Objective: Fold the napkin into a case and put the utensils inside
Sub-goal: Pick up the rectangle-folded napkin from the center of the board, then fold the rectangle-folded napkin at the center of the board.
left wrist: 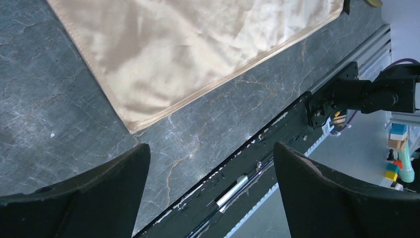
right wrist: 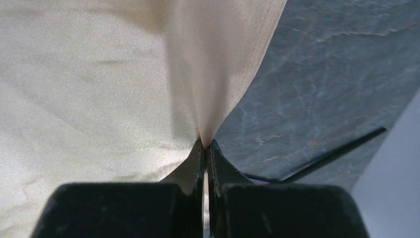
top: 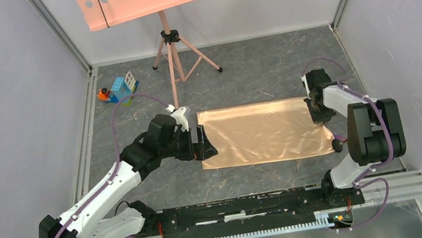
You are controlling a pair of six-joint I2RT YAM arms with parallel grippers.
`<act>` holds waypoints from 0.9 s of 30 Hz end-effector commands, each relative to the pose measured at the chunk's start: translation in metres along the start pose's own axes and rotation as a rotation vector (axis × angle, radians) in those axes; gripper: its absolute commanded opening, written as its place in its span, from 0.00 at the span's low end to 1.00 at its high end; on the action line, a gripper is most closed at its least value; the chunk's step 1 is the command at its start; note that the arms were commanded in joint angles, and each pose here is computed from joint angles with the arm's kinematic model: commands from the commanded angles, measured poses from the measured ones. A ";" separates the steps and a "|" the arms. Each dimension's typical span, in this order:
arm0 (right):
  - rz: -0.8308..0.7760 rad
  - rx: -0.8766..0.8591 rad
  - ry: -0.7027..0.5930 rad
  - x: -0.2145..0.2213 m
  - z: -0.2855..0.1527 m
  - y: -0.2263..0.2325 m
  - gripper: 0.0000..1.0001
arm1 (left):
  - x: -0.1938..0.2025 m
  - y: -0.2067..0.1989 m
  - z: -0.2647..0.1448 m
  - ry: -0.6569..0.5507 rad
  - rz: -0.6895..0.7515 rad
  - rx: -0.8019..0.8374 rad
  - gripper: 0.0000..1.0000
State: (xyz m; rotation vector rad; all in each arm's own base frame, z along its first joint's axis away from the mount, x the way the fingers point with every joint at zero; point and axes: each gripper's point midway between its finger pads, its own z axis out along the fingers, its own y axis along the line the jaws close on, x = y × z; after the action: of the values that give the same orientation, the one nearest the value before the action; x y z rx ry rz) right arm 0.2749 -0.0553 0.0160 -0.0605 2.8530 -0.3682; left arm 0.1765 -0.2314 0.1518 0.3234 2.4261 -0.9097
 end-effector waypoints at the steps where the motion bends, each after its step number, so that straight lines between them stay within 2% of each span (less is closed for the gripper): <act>1: 0.013 0.186 -0.049 -0.011 -0.015 -0.034 0.00 | -0.016 -0.021 -0.003 -0.033 0.024 0.079 1.00; 10: -0.068 0.171 -0.118 -0.033 -0.038 -0.010 0.00 | -0.015 -0.010 -0.007 -0.052 -0.001 0.050 1.00; 15: -0.130 0.073 -0.166 -0.045 -0.060 0.031 0.00 | -0.015 -0.006 -0.006 -0.054 -0.010 0.042 1.00; 22: -0.225 -0.102 -0.246 -0.053 -0.098 0.122 0.00 | -0.018 -0.004 -0.006 -0.064 -0.017 0.038 1.00; 27: -0.301 -0.251 -0.294 -0.059 -0.119 0.206 0.00 | -0.017 0.000 -0.006 -0.066 -0.023 0.026 1.00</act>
State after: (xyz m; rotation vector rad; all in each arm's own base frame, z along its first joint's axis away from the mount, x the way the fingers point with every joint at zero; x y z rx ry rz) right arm 0.2947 0.1163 0.0816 -0.5545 2.6077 -0.2294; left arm 0.1846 -0.2265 0.1565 0.2829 2.4072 -0.9211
